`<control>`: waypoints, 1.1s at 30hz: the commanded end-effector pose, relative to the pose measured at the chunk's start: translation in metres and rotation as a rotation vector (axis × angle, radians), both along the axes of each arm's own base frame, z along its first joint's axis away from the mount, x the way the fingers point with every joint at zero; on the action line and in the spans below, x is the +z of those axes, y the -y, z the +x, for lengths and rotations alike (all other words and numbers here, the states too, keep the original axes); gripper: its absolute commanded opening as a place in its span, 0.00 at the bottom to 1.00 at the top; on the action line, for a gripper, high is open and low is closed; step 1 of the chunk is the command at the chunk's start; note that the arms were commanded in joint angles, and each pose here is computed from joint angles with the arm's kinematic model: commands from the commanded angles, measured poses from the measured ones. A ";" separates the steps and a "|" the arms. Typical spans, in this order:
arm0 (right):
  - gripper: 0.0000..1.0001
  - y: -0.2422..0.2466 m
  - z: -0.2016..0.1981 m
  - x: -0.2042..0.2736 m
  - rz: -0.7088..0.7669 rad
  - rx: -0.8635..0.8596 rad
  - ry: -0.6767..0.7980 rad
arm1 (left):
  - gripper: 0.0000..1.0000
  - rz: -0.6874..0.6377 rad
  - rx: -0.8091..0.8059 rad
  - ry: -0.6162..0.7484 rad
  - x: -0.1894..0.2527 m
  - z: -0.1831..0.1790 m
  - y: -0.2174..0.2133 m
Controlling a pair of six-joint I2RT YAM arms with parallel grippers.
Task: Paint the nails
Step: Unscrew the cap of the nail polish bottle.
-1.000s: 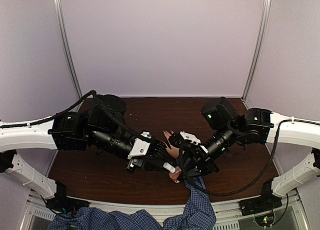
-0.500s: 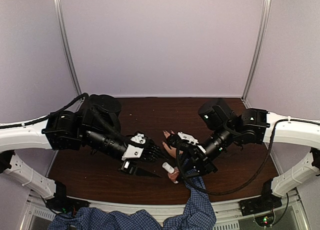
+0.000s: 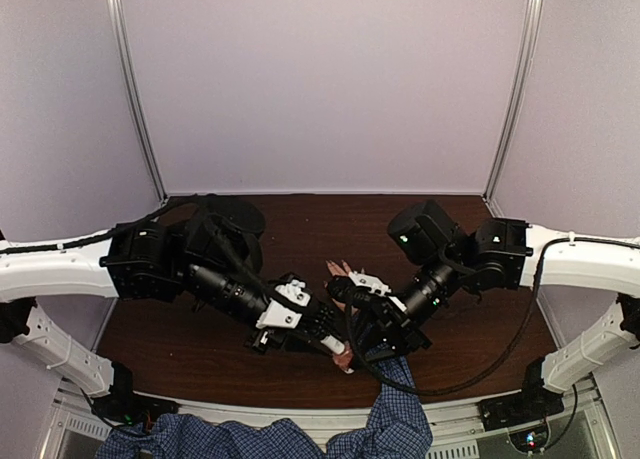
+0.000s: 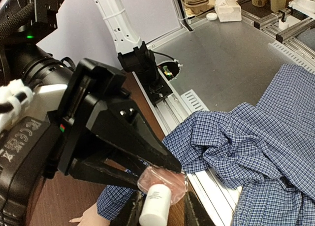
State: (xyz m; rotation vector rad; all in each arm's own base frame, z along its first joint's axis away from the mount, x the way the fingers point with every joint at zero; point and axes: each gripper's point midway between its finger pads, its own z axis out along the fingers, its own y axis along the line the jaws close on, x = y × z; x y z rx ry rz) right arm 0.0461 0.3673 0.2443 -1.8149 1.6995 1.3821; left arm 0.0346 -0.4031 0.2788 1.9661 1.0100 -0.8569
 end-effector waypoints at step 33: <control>0.43 -0.006 0.011 0.011 0.038 -0.039 0.067 | 0.00 -0.098 0.125 0.049 0.029 0.017 -0.001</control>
